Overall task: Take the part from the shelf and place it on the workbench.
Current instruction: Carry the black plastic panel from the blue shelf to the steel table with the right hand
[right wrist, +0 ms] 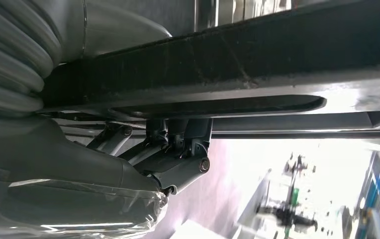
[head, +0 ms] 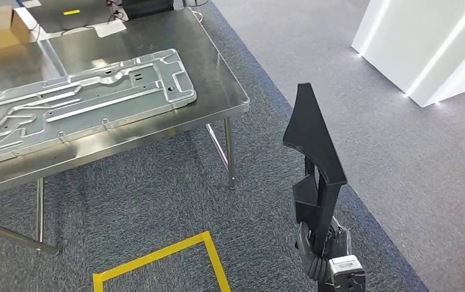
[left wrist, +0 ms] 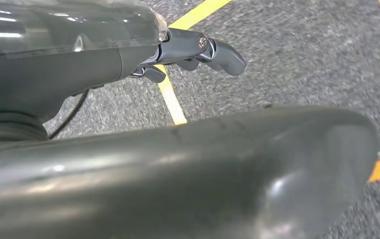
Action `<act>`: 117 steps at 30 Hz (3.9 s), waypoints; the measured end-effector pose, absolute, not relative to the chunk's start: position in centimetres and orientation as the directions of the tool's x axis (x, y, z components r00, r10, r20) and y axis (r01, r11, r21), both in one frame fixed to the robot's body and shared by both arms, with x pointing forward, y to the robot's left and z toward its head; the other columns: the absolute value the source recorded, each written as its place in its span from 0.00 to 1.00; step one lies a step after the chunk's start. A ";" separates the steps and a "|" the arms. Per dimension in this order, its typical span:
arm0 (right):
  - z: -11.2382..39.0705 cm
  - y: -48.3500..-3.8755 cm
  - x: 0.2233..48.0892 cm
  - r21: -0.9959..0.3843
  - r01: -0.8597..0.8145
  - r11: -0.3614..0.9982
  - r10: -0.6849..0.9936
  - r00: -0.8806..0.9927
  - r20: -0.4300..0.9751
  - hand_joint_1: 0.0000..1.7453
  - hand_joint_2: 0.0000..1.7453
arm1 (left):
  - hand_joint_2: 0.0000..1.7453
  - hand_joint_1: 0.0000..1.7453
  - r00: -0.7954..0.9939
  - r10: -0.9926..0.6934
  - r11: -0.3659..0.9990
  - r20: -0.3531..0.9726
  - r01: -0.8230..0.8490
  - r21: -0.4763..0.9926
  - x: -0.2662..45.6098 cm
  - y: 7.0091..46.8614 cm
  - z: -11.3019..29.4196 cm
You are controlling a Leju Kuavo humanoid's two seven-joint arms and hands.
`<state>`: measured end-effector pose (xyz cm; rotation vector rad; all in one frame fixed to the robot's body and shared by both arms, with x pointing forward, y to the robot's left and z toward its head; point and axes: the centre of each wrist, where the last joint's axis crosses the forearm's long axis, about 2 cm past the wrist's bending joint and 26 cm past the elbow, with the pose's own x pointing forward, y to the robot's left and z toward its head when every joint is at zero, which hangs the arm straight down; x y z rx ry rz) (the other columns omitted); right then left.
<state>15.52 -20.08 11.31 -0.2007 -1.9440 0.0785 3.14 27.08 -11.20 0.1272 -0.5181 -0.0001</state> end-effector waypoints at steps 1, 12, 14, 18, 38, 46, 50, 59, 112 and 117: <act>11.3 -20.1 15.5 -0.150 0.102 0.983 0.177 -0.361 0.916 1.00 1.00 | 0.00 0.00 0.868 -0.032 0.992 0.495 -0.032 0.121 3.2 27.1 -11.2; 11.2 -20.2 15.4 -0.157 0.099 0.983 0.182 -0.357 0.916 1.00 1.00 | 0.00 0.00 0.866 -0.031 0.992 0.499 -0.034 0.122 3.3 27.1 -11.2; 11.2 -20.2 15.4 -0.157 0.099 0.983 0.183 -0.357 0.916 1.00 1.00 | 0.00 0.00 0.866 -0.029 0.992 0.499 -0.036 0.120 3.2 27.1 -11.2; 11.2 -20.2 15.4 -0.156 0.103 0.982 0.182 -0.355 0.917 1.00 1.00 | 0.00 0.00 0.861 -0.018 0.993 0.508 -0.044 0.110 3.3 27.0 -11.2; 11.4 -19.8 15.6 -0.072 0.116 0.991 0.111 -0.371 0.922 1.00 1.00 | 0.00 0.00 0.849 -0.011 0.997 0.529 -0.028 0.067 2.7 27.2 -11.3; 11.3 -19.7 15.6 -0.073 0.110 0.991 0.109 -0.367 0.924 1.00 1.00 | 0.00 0.00 0.866 -0.034 0.996 0.498 -0.010 0.085 2.2 27.3 -11.3; 11.1 -19.5 15.6 -0.076 0.106 0.992 0.109 -0.363 0.926 1.00 1.00 | 0.00 0.00 0.867 -0.021 0.996 0.498 -0.022 0.081 2.4 27.4 -11.3; 10.7 -18.3 15.8 -0.080 0.105 0.991 0.112 -0.355 0.928 1.00 1.00 | 0.00 0.00 0.868 -0.011 0.995 0.497 -0.038 0.088 2.2 28.0 -11.3; 51.5 -35.7 41.8 -0.543 0.161 0.824 0.537 -0.526 0.660 1.00 1.00 | 0.00 0.00 0.897 -0.051 0.998 0.439 0.027 0.059 3.5 29.3 -11.2; 42.2 -28.1 46.7 -0.781 0.252 0.571 0.816 -0.283 0.505 1.00 1.00 | 0.00 0.00 0.888 -0.115 0.993 0.445 0.089 0.078 5.3 29.6 -11.0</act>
